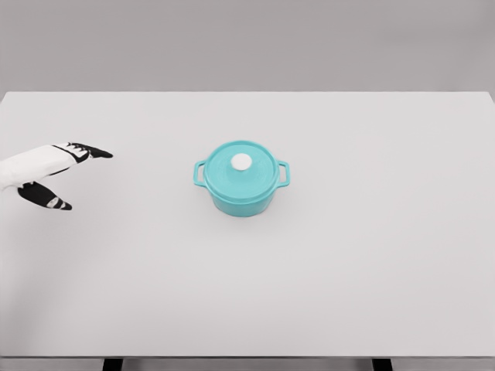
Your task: Open the lid of the pot with left arm
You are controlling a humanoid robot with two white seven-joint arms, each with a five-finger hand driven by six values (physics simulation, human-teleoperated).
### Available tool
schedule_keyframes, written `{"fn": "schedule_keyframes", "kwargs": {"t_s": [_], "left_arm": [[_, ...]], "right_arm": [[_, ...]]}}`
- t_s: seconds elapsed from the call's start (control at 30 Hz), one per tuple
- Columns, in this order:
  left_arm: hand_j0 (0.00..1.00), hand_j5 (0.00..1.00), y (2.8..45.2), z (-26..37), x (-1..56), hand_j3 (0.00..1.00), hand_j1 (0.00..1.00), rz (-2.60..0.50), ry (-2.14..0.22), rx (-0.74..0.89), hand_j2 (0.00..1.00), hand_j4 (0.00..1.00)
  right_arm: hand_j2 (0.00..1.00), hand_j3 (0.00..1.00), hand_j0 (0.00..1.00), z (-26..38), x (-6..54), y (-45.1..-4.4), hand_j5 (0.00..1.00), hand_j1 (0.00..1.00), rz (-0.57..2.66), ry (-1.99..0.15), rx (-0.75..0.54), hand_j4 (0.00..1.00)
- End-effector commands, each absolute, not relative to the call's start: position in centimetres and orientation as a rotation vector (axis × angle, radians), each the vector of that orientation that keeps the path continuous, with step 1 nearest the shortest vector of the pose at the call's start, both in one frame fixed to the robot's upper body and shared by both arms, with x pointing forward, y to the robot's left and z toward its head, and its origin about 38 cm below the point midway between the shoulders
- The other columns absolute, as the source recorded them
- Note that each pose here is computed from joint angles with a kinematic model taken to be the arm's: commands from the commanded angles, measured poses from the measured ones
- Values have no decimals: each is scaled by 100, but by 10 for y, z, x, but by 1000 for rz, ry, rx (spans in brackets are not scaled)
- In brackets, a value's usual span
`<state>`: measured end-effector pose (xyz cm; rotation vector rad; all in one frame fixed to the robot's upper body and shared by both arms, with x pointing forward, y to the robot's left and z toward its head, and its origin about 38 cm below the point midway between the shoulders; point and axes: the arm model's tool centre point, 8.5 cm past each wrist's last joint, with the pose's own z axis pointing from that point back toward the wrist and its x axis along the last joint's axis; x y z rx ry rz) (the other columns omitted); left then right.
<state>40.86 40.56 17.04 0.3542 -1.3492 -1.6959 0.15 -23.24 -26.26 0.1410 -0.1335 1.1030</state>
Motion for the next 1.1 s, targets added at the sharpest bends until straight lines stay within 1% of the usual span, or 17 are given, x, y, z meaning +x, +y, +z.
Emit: {"fn": "schedule_keyframes", "kwargs": {"t_s": [0.0, 0.17, 0.3, 0.4, 0.43, 0.47, 0.5, 0.53, 0.57, 0.6, 0.67, 0.77, 0.8, 0.93, 0.97, 1.0, 1.07], "left_arm": [[100, 100, 403, 169, 409, 100, 100, -1687, -1359, 346, 100, 100], [100, 100, 404, 168, 410, 100, 100, -1706, -1338, 360, 100, 100], [100, 100, 378, 164, 415, 100, 100, -1728, -1374, 315, 100, 100], [100, 100, 363, 197, 424, 100, 100, -1785, -1442, 373, 100, 100], [100, 100, 355, 206, 432, 100, 100, -1806, -1459, 388, 100, 100], [100, 100, 327, 205, 438, 100, 100, -1833, -1505, 350, 100, 100], [100, 100, 313, 206, 438, 100, 100, -1879, -1512, 329, 100, 100], [100, 100, 294, 218, 444, 100, 100, -1983, -1497, 310, 100, 100], [100, 100, 273, 231, 453, 100, 100, -2035, -1518, 245, 100, 100], [100, 100, 268, 241, 468, 100, 100, -2079, -1470, 233, 100, 100], [100, 100, 249, 266, 478, 100, 100, -2196, -1439, 272, 100, 100], [100, 100, 215, 305, 478, 100, 100, -2253, -1557, 307, 100, 100], [100, 100, 192, 312, 476, 100, 100, -2276, -1612, 283, 100, 100], [100, 100, 170, 309, 476, 100, 100, -2345, -1589, 251, 100, 100], [100, 100, 154, 305, 474, 100, 100, -2384, -1585, 222, 100, 100], [100, 100, 148, 303, 473, 100, 100, -2392, -1587, 211, 100, 100], [100, 100, 149, 292, 477, 100, 100, -2390, -1552, 192, 100, 100]], "right_arm": [[100, 100, 100, -263, 1, -232, 100, 100, 1103, -133, 142, 100], [100, 100, 100, -263, -4, -232, 100, 100, 1103, -128, 148, 100], [100, 100, 100, -263, -5, -232, 100, 100, 1103, -126, 149, 100], [100, 100, 100, -263, -5, -232, 100, 100, 1103, -126, 149, 100], [100, 100, 100, -263, -5, -232, 100, 100, 1103, -126, 149, 100], [100, 100, 100, -263, -5, -232, 100, 100, 1103, -126, 149, 100], [100, 100, 100, -263, -5, -232, 100, 100, 1103, -126, 149, 100], [100, 100, 100, -263, -5, -232, 100, 100, 1103, -126, 149, 100], [100, 100, 100, -263, -5, -232, 100, 100, 1103, -126, 149, 100], [100, 100, 100, -263, -5, -232, 100, 100, 1103, -126, 149, 100], [100, 100, 100, -263, -5, -232, 100, 100, 1103, -126, 149, 100], [100, 100, 100, -263, -5, -232, 100, 100, 1103, -126, 149, 100], [100, 100, 100, -263, -5, -232, 100, 100, 1103, -126, 149, 100], [100, 100, 100, -263, -5, -232, 100, 100, 1103, -126, 149, 100], [100, 100, 100, -263, -5, -232, 100, 100, 1103, -126, 149, 100], [100, 100, 100, -263, -5, -232, 100, 100, 1103, -126, 149, 100], [100, 100, 100, -263, -5, -232, 100, 100, 1103, -126, 149, 100]]}}
